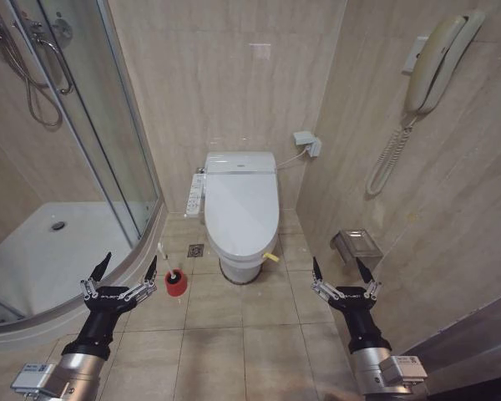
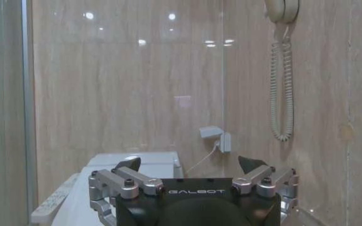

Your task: Open the toilet lid, clean the toilet bowl with a toilet brush, close the toilet lid, and flush.

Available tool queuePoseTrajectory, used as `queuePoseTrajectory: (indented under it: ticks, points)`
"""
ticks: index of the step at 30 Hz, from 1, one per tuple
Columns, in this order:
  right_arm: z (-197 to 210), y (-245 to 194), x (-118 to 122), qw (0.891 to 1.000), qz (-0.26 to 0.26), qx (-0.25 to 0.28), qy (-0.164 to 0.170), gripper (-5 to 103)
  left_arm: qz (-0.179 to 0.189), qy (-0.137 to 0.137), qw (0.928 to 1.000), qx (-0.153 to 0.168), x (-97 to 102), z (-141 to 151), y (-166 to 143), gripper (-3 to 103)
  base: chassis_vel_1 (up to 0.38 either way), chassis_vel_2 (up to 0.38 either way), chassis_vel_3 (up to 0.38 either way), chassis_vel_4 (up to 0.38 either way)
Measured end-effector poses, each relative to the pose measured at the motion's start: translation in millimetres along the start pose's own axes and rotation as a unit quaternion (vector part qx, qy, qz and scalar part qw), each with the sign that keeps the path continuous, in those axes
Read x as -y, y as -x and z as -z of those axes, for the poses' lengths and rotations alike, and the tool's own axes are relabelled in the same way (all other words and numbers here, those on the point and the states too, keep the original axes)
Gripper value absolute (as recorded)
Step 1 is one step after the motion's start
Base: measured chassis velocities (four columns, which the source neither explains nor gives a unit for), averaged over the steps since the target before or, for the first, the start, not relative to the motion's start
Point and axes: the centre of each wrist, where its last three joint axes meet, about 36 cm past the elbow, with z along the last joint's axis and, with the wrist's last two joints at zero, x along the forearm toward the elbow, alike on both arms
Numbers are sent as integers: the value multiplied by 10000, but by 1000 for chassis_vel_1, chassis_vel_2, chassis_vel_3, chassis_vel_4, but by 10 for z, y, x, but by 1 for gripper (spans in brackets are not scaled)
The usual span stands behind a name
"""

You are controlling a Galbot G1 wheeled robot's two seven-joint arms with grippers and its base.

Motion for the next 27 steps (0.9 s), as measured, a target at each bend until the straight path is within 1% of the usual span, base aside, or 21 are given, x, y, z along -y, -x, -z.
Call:
queuePoseTrajectory:
  ticks: [27]
  points:
    - [0, 0, 0, 10000, -1, -1, 0, 100, 0, 0, 10000, 0, 0, 0, 0, 100, 0, 0, 0, 0]
